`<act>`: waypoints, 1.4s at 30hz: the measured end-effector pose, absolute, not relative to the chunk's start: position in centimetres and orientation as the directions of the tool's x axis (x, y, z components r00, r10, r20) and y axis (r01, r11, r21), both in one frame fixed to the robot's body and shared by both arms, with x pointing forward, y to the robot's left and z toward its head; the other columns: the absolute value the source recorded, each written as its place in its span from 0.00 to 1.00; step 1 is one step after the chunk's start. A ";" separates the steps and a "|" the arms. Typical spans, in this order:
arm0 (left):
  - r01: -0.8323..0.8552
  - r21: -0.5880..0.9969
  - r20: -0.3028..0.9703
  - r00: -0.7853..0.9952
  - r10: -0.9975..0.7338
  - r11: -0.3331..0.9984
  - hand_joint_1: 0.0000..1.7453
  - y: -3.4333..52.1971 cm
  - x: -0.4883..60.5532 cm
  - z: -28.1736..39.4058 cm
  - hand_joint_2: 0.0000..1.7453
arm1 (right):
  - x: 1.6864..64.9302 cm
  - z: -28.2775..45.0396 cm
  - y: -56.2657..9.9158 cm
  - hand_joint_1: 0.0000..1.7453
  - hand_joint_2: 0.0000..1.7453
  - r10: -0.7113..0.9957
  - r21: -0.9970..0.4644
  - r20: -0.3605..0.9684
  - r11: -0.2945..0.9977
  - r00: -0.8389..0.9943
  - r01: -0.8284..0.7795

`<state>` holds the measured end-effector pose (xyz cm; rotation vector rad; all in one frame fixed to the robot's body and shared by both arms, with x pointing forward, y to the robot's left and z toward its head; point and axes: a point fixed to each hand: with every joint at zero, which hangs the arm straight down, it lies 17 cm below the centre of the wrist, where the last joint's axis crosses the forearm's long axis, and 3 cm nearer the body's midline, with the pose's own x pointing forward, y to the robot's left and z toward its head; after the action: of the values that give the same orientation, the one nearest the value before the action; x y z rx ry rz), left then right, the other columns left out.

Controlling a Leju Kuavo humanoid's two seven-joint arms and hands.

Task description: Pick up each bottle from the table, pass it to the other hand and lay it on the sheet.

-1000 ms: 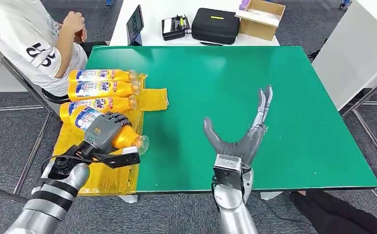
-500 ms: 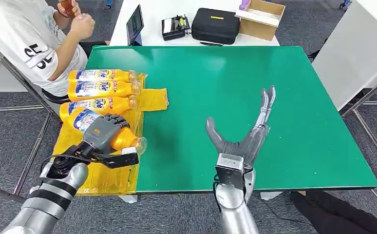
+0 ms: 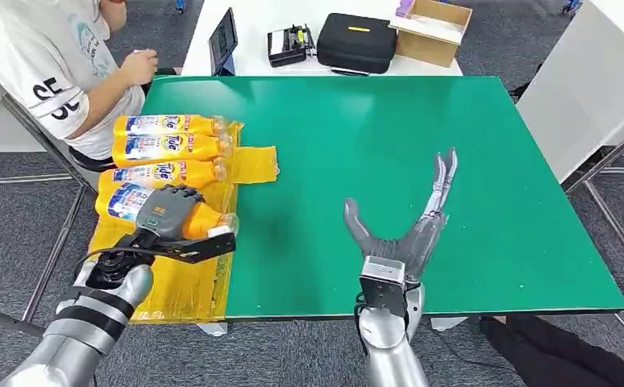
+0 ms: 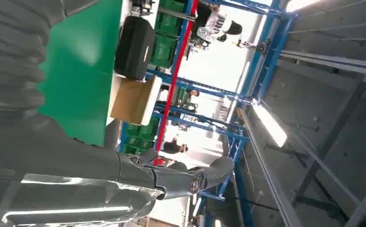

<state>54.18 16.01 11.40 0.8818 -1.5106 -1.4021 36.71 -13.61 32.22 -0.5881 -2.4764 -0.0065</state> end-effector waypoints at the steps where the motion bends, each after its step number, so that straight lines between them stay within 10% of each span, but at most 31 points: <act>1: 0.067 0.991 0.133 -0.366 -0.921 0.116 1.00 15.9 54.2 11.2 1.00 | 36.7 32.1 -13.6 0.00 1.00 0.410 -0.127 0.549 0.902 -0.729 0.412; 32: 0.250 0.945 0.282 -0.298 -0.912 0.211 1.00 13.2 52.4 4.9 1.00 | 38.6 29.3 -11.1 0.00 1.00 0.440 -0.240 0.579 0.897 -0.687 0.372; 33: 0.255 0.943 0.286 -0.296 -0.911 0.213 0.94 13.1 52.4 4.7 1.00 | 38.6 29.2 -11.0 0.00 1.00 0.438 -0.240 0.581 0.898 -0.686 0.370; 34: 0.271 0.937 0.300 -0.295 -0.907 0.221 0.23 13.1 52.3 4.4 1.00 | 38.6 29.1 -10.9 0.00 1.00 0.432 -0.237 0.586 0.900 -0.685 0.365; 35: 0.284 0.932 0.310 -0.296 -0.903 0.227 0.01 13.1 52.2 4.2 1.00 | 38.7 29.0 -10.8 0.00 1.00 0.428 -0.237 0.589 0.902 -0.685 0.360; 42: 0.360 0.895 0.374 -0.283 -0.883 0.264 0.00 13.2 52.2 3.0 1.00 | 39.1 28.2 -9.7 0.00 1.00 0.410 -0.248 0.602 0.912 -0.685 0.328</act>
<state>52.18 13.21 3.02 0.5413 -1.3495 -1.3278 39.08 -9.69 28.19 -0.5235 -2.3816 0.1560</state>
